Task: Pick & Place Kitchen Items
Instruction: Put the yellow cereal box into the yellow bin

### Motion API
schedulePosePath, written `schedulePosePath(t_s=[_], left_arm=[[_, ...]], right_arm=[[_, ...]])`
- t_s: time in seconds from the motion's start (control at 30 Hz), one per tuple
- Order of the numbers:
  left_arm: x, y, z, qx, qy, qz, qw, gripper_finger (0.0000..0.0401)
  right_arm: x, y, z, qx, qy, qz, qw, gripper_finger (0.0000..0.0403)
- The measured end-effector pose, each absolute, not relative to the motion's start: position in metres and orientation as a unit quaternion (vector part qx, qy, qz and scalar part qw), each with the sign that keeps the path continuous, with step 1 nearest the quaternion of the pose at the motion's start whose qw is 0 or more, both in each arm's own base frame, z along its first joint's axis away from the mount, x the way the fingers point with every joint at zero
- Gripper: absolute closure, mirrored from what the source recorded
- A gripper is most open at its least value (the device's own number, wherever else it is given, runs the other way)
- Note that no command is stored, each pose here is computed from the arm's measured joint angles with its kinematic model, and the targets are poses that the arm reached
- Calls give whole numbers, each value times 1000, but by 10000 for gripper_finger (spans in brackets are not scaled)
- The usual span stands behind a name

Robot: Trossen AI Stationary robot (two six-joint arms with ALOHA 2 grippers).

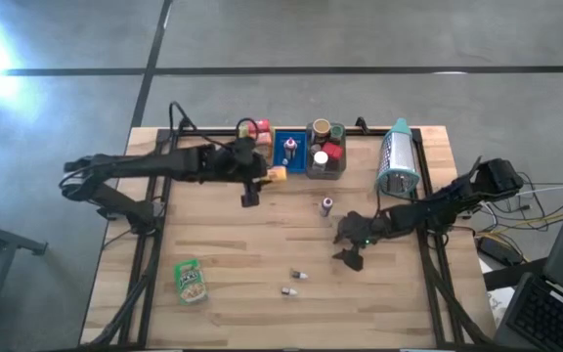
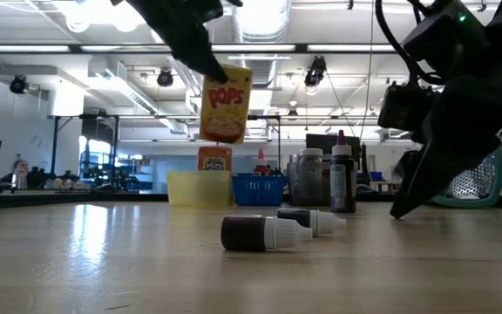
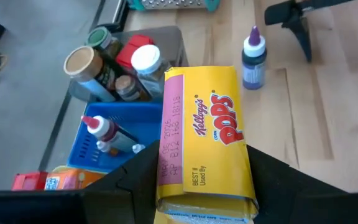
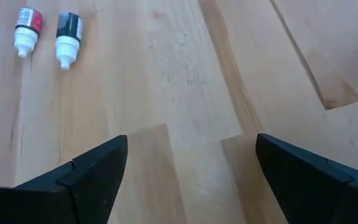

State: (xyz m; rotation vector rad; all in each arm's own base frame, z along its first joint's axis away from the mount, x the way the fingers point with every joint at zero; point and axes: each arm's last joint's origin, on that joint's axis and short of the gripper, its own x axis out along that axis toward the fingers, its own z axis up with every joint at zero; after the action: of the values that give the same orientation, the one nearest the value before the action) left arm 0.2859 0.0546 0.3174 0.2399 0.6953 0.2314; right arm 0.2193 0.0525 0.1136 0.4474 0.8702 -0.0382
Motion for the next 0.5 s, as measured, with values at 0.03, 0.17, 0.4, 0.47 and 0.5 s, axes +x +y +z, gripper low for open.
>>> schedulePosePath(t_s=[0.03, 0.17, 0.4, 0.47, 0.5], left_arm=[[284, 58, 316, 116, 338, 111, 927, 204], [279, 70, 308, 106, 343, 105, 927, 204], [274, 87, 306, 132, 352, 117, 919, 204], [272, 92, 307, 136, 349, 116, 920, 204], [271, 95, 307, 139, 351, 118, 919, 204]], right_arm=[[219, 53, 114, 213, 418, -19, 883, 59], [216, 57, 112, 202, 414, -31, 887, 78], [189, 59, 109, 238, 397, -70, 884, 119], [179, 57, 108, 254, 385, -87, 883, 129], [174, 56, 108, 263, 377, -96, 883, 134]])
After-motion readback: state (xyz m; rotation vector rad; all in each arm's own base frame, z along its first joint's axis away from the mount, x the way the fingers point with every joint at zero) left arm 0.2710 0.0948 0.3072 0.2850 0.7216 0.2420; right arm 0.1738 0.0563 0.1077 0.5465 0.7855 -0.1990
